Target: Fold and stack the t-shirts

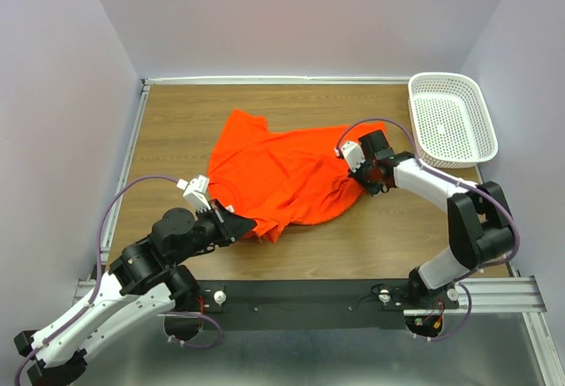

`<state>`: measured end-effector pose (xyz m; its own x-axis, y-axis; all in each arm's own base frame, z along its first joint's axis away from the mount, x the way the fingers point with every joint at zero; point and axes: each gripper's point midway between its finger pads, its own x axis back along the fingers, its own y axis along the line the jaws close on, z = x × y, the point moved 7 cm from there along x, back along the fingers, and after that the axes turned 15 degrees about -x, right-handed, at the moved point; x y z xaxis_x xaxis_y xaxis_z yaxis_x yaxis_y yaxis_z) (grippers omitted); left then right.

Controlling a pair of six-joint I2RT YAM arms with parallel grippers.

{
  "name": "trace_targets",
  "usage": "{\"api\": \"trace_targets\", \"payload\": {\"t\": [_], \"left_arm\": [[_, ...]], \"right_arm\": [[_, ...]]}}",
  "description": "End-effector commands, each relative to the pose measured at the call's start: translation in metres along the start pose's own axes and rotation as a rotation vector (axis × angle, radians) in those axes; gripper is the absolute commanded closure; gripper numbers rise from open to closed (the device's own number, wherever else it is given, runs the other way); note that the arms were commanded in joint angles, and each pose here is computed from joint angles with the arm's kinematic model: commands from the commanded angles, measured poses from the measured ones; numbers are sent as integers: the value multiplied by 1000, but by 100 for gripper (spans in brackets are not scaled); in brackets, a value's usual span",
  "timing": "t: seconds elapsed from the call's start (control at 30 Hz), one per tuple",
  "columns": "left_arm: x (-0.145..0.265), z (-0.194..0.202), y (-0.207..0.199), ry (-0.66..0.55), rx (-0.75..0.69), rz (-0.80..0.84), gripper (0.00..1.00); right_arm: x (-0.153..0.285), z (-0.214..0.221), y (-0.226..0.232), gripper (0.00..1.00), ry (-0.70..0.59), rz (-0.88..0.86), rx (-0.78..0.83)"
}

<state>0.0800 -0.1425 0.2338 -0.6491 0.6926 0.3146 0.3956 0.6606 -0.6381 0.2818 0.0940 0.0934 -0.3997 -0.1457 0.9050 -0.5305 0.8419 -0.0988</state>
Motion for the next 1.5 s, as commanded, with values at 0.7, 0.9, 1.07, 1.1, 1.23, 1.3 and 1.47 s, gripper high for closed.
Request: {"api": "trace_targets", "payload": {"t": [0.7, 0.9, 1.07, 1.1, 1.23, 1.3, 1.47], "left_arm": [[15, 36, -5, 291, -59, 143, 100], [32, 40, -16, 364, -46, 254, 38], [61, -14, -37, 161, -135, 170, 19], [60, -27, -36, 94, -152, 108, 18], [39, -55, -23, -108, -187, -77, 14], [11, -53, 1, -164, -189, -238, 9], [-47, -95, 14, -353, -246, -378, 2]], "right_arm": [[150, 130, -5, 90, 432, -190, 731], [160, 88, -6, 47, 238, -164, 731], [158, 38, -18, 33, -2, 33, 581], [155, 30, -17, 32, -31, 27, 550], [113, -15, -6, 30, -205, -101, 342], [81, -34, 1, 30, -239, -203, 138], [48, -69, -7, 29, -290, -467, -148]]}}
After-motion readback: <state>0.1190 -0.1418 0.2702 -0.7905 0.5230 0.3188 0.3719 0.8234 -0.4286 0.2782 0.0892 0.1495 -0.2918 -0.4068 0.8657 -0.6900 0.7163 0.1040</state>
